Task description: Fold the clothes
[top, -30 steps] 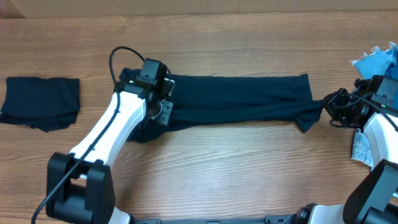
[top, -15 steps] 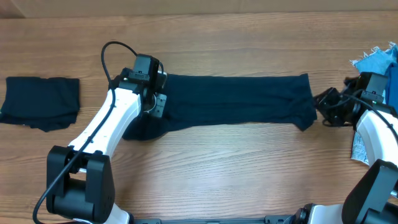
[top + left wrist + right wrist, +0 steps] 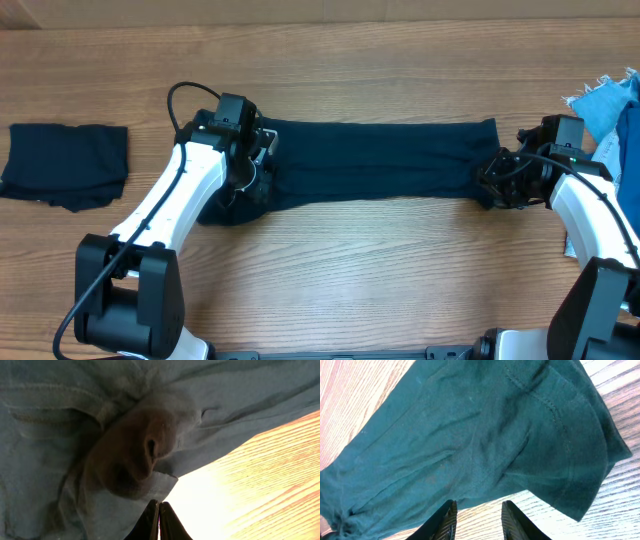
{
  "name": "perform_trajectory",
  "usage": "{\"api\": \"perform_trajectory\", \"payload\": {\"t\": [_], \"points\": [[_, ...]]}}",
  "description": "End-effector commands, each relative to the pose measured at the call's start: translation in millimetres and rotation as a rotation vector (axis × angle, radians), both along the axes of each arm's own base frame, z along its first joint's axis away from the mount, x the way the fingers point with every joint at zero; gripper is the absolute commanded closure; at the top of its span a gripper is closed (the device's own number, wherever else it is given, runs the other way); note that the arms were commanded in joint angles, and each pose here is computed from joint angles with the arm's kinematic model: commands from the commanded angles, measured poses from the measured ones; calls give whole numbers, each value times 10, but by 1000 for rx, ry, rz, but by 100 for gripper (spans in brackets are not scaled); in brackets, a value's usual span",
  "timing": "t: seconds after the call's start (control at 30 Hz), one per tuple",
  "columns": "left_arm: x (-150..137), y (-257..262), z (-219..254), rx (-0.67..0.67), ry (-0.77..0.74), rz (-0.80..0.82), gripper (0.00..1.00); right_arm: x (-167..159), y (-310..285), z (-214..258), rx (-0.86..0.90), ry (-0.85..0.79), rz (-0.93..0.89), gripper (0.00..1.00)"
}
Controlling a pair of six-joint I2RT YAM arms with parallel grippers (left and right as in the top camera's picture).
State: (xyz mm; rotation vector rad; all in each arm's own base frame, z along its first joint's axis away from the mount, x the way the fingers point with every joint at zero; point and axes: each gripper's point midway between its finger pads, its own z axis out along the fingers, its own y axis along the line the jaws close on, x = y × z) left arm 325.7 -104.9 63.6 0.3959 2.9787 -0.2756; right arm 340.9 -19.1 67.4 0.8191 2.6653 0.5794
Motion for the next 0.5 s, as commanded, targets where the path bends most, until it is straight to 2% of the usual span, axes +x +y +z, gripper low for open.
{"api": "perform_trajectory", "payload": {"t": [0.0,0.1,0.2,0.33,0.43,0.47], "points": [[-175,-174,-128,-99,67,-12,75,-17,28,-15,8,4,7,67],[-203,-88,-197,-30,75,40,52,-18,28,-15,8,4,7,67],[-218,19,-292,31,67,65,47,-26,30,-18,9,8,8,67],[-287,94,-465,62,66,90,49,-26,31,-18,8,7,11,67],[-214,115,-487,74,29,98,58,-26,31,-18,8,7,11,68],[-188,109,-484,71,19,99,67,-26,31,-18,8,7,11,67]]}}
